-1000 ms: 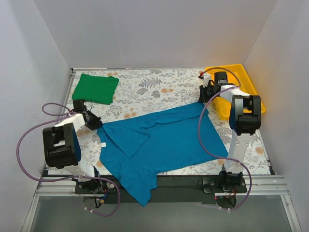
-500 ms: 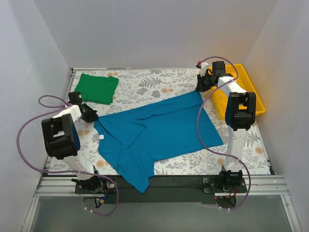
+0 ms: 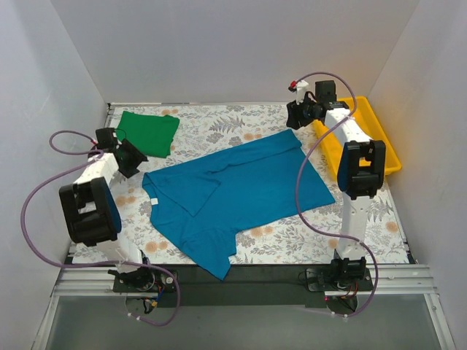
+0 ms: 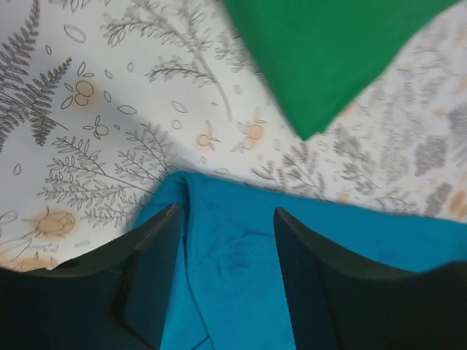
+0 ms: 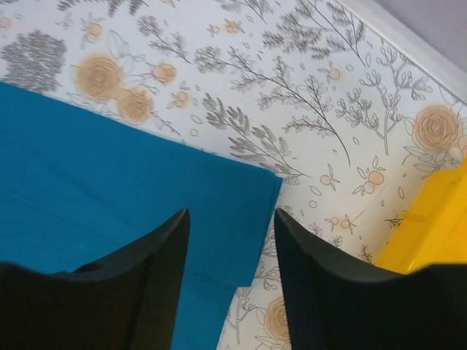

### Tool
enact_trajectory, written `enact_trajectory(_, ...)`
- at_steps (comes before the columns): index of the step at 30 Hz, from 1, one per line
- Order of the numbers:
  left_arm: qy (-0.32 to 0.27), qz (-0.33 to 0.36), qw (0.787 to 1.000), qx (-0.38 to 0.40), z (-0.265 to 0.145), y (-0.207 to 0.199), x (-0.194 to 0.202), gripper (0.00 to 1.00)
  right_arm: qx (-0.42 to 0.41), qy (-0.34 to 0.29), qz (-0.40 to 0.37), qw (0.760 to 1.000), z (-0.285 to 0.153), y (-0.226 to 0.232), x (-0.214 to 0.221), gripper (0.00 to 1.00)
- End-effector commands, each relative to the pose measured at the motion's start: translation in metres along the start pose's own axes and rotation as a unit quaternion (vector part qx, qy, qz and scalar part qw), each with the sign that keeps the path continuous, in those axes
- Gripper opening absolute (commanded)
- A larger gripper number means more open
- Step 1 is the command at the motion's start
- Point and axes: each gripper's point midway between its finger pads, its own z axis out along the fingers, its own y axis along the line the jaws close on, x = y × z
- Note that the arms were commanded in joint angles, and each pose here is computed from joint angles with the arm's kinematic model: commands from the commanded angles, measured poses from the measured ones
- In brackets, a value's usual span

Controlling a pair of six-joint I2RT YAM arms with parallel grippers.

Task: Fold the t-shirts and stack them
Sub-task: Fold the tshirt

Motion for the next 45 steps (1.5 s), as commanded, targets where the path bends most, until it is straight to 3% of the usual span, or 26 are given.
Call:
enact_trajectory(1, -0.114, 0.039, 0.991, 0.06, -0.077, -0.039, -0.046, 0.53, -0.042, -0.057, -0.087, 0.994, -0.06, 0.051, -0.048, 0.6)
enact_trajectory(4, -0.138, 0.063, 0.982, 0.113, -0.118, -0.052, -0.035, 0.58, -0.166, -0.082, -0.159, 0.97, -0.092, 0.134, -0.035, 0.67)
enact_trajectory(7, -0.116, 0.063, 0.972, 0.194, -0.146, -0.066, 0.001, 0.75, -0.298, -0.118, -0.273, 0.907, -0.135, 0.233, -0.013, 0.71)
enact_trajectory(8, -0.1, 0.063, 0.968, 0.223, -0.152, -0.071, 0.013, 0.76, -0.356, -0.096, -0.284, 0.885, -0.136, 0.278, 0.03, 0.73)
enact_trajectory(10, -0.026, 0.048, 0.956, 0.287, -0.162, -0.078, 0.056, 0.76, -0.378, -0.122, -0.37, 0.84, -0.162, 0.32, 0.052, 0.84)
enact_trajectory(11, -0.002, 0.042, 0.951, 0.305, -0.164, -0.078, 0.07, 0.76, -0.416, -0.105, -0.385, 0.817, -0.167, 0.349, 0.09, 0.87)
enact_trajectory(13, 0.062, 0.022, 0.941, 0.332, -0.165, -0.073, 0.106, 0.76, -0.424, -0.13, -0.421, 0.791, -0.184, 0.366, 0.105, 0.95)
enact_trajectory(19, 0.157, 0.101, 0.925, 0.331, -0.177, -0.07, 0.208, 0.73, -0.378, -0.073, -0.396, 0.834, -0.185, 0.336, 0.153, 0.96)
enact_trajectory(20, 0.165, 0.126, 0.925, 0.317, -0.18, -0.065, 0.227, 0.72, -0.359, -0.068, -0.375, 0.852, -0.184, 0.322, 0.155, 0.96)
enact_trajectory(23, 0.197, 0.156, 0.916, 0.312, -0.194, -0.059, 0.261, 0.64, -0.328, -0.084, -0.308, 0.889, -0.191, 0.293, 0.158, 0.96)
enact_trajectory(26, 0.208, 0.169, 0.917, 0.295, -0.21, -0.057, 0.276, 0.63, -0.287, -0.086, -0.279, 0.912, -0.195, 0.268, 0.152, 0.95)
enact_trajectory(31, 0.24, 0.208, 0.929, 0.189, -0.202, -0.033, 0.307, 0.63, -0.282, -0.093, -0.265, 0.917, -0.196, 0.263, 0.15, 0.95)
enact_trajectory(33, 0.254, 0.249, 0.92, 0.167, -0.209, -0.027, 0.327, 0.63, -0.281, -0.091, -0.262, 0.919, -0.196, 0.262, 0.15, 0.95)
enact_trajectory(34, 0.245, 0.261, 0.927, 0.114, -0.199, -0.015, 0.33, 0.63, -0.281, -0.089, -0.258, 0.92, -0.195, 0.261, 0.151, 0.95)
enact_trajectory(38, 0.238, 0.345, 0.908, 0.019, -0.198, 0.015, 0.353, 0.6, -0.278, -0.086, -0.253, 0.923, -0.195, 0.258, 0.152, 0.95)
enact_trajectory(45, 0.23, 0.411, 0.881, -0.046, -0.199, 0.029, 0.371, 0.47, -0.277, -0.079, -0.246, 0.925, -0.192, 0.255, 0.154, 0.94)
